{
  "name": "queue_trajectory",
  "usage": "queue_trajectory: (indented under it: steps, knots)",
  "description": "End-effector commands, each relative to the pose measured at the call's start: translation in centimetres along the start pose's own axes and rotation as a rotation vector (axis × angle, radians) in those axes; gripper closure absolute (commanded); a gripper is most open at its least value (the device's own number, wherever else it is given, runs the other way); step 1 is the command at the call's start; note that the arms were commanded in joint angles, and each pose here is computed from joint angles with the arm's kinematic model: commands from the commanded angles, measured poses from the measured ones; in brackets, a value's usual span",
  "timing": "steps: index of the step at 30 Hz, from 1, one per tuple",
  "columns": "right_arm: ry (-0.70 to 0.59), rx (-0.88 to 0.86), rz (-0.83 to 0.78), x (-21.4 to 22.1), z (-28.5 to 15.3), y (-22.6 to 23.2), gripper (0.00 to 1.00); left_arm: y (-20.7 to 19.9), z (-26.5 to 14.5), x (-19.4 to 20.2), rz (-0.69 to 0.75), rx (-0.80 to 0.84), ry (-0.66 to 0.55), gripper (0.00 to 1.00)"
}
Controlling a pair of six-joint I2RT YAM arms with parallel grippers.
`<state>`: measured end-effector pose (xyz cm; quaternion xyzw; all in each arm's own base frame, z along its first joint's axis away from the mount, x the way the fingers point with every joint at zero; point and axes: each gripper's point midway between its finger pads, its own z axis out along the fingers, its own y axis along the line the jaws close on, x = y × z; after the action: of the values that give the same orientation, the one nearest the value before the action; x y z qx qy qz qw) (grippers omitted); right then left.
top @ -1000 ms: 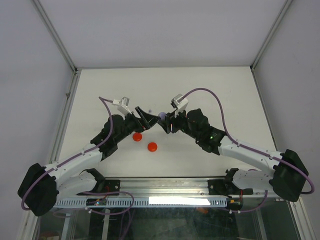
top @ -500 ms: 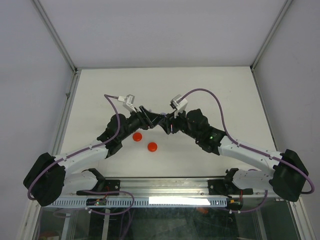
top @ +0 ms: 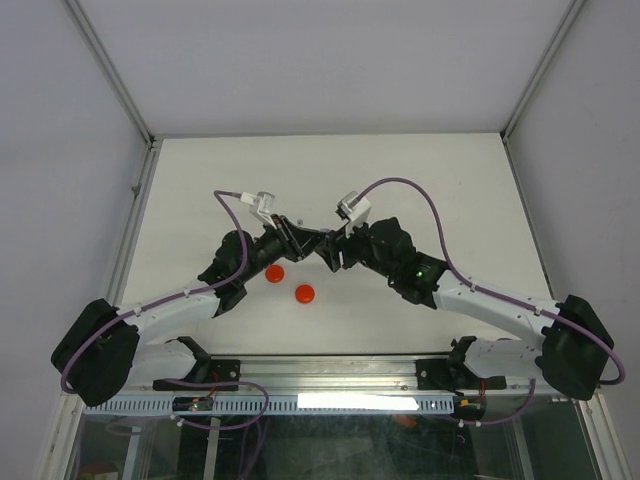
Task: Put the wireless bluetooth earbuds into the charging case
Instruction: Pick up the charging case at the center of the board.
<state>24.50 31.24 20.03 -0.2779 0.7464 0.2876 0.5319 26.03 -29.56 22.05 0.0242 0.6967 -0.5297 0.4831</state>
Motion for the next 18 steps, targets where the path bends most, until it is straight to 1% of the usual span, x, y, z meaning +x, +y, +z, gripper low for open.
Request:
queue_trajectory:
  steps: [1,4,9,13,18]
  knots:
    - [-0.086,-0.065,-0.024,-4.3,-0.2,1.3,0.36,-1.2,-0.4,0.9,0.139,0.070,0.066,0.87]
    - [-0.038,-0.136,-0.020,-4.4,-1.1,1.1,0.30,-1.1,-0.5,0.7,0.214,0.051,0.086,0.93]
    - [0.004,-0.314,-0.025,-5.6,-3.8,1.3,0.23,-1.0,-1.1,0.5,0.309,0.044,0.128,0.94]
    - [0.027,-0.450,-0.053,-6.0,-5.6,1.9,0.20,-2.8,-1.5,1.6,0.360,0.143,0.226,0.93]
    - [0.043,-0.528,-0.132,-5.1,-6.2,2.6,0.19,-4.8,-2.6,2.0,0.420,0.260,0.261,0.92]
